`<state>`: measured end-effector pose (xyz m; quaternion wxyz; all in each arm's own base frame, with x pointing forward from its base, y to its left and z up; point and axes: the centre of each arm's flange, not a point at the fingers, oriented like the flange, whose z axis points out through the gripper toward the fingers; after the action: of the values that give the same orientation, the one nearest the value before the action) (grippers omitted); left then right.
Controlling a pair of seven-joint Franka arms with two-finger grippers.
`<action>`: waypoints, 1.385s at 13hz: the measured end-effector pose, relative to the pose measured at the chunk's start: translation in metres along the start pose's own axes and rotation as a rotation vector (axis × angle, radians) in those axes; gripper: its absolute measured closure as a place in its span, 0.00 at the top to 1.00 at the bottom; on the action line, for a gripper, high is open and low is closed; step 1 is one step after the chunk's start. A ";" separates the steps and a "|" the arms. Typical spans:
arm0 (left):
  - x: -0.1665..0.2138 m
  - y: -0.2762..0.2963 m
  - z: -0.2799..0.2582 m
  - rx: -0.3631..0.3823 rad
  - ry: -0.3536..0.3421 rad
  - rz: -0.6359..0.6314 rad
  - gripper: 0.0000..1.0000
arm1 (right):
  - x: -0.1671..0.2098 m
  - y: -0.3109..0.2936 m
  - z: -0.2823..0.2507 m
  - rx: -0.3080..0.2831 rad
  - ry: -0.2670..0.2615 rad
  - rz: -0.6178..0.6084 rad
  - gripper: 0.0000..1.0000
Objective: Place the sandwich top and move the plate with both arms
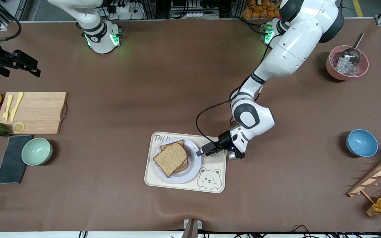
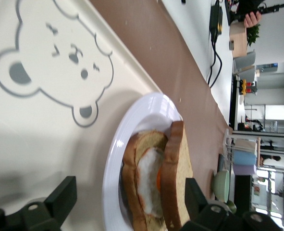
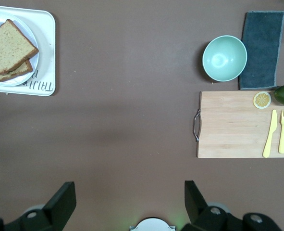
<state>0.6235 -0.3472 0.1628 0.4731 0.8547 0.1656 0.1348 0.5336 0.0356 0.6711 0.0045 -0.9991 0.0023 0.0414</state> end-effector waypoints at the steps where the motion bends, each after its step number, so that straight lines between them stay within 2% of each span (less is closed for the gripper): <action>1: 0.004 0.006 -0.007 0.029 0.039 0.012 1.00 | 0.000 0.000 0.000 0.000 0.000 0.000 1.00; 4: 0.003 0.021 -0.022 0.126 0.130 0.084 1.00 | 0.000 0.000 0.001 0.000 0.000 0.000 1.00; 7: 0.011 0.025 -0.039 0.171 0.152 0.158 1.00 | 0.001 0.000 0.001 0.000 0.000 0.000 1.00; 10: 0.042 0.015 -0.074 0.247 0.158 0.303 1.00 | 0.001 0.000 0.003 0.000 -0.003 0.001 1.00; 15: 0.070 -0.002 -0.139 0.355 0.118 0.491 1.00 | 0.002 0.001 0.007 0.000 -0.010 0.002 1.00; 18: 0.080 -0.007 -0.185 0.368 0.034 0.562 1.00 | 0.002 0.002 0.008 0.000 -0.011 0.003 1.00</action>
<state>0.6235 -0.1695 0.2577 0.2522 0.9357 -0.0472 0.2420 0.5350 0.0340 0.6633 0.0042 -0.9989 0.0039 0.0470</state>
